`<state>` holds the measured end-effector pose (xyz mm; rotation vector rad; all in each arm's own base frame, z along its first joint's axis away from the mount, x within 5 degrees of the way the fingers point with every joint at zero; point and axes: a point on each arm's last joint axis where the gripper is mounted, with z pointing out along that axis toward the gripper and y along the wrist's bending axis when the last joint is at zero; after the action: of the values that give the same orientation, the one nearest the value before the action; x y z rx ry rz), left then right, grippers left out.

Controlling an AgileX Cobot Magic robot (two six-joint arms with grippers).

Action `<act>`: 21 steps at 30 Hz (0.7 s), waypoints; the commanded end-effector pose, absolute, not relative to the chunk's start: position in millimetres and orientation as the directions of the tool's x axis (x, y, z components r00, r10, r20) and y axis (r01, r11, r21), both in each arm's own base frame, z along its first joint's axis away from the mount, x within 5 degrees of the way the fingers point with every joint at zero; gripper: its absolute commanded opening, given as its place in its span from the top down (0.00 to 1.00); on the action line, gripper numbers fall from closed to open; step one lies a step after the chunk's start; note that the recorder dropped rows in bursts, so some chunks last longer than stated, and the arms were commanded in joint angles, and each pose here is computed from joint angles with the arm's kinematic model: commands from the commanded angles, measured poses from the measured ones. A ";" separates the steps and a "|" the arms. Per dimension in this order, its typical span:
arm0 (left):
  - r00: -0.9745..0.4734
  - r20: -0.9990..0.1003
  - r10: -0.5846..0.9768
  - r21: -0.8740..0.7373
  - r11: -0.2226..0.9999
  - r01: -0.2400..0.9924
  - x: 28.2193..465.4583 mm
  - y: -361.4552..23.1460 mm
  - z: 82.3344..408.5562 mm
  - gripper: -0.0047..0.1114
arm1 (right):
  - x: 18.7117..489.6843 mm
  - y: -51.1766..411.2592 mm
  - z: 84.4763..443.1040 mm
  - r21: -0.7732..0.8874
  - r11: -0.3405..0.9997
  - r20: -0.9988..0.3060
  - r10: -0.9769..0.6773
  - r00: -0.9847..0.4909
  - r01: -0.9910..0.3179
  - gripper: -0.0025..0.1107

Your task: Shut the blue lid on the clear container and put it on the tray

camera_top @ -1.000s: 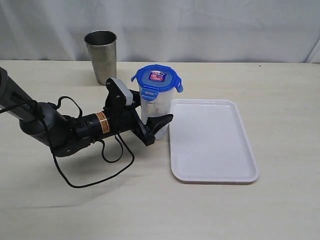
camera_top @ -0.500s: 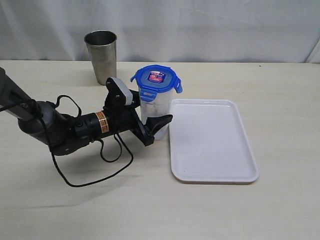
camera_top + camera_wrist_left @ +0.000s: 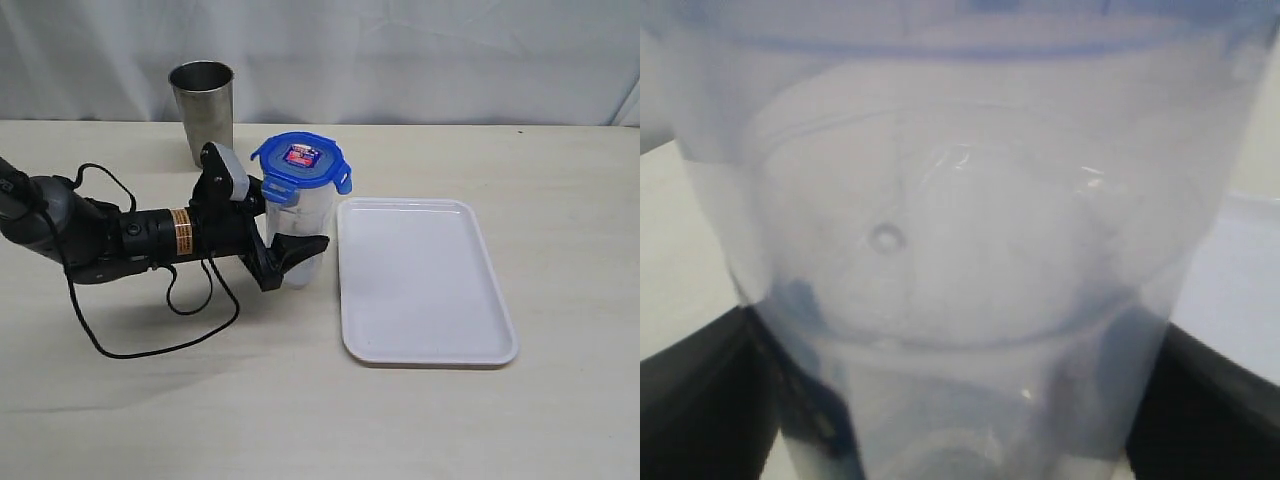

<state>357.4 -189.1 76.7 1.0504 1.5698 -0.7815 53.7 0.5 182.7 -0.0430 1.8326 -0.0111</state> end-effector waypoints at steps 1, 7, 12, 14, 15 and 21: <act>-0.015 -0.968 0.249 0.061 0.294 0.954 351.1 -187.5 82.2 0.96 | 53.5 0.5 182.2 -0.029 0.999 -0.967 -0.034 -0.253 -0.023 0.94; 0.043 -0.986 0.161 0.081 0.238 0.968 352.3 -169.5 90.9 0.96 | 53.5 0.5 182.2 -0.029 0.999 -0.967 -0.034 -0.253 -0.023 0.94; 0.089 -0.975 0.201 0.129 0.191 0.973 351.9 -157.9 87.9 0.96 | 53.5 0.5 182.2 -0.029 0.999 -0.967 -0.034 -0.253 -0.023 0.94; 0.097 -0.972 0.212 0.134 0.167 0.977 350.2 -156.8 86.8 0.96 | 53.5 0.5 182.2 -0.029 0.999 -0.967 -0.034 -0.253 -0.023 0.94; 0.097 -0.972 0.213 0.134 0.165 0.977 350.1 -156.8 86.7 0.96 | 53.5 0.5 182.2 -0.029 0.999 -0.967 -0.034 -0.253 -0.023 0.94; 0.083 -0.974 0.212 0.119 0.163 0.979 349.6 -156.8 86.5 0.96 | 53.5 0.5 182.2 -0.029 0.999 -0.967 -0.034 -0.253 -0.023 0.94</act>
<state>349.0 -156.6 78.3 1.2937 1.3855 -0.8766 53.7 0.5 182.7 -0.0430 1.8326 -0.0111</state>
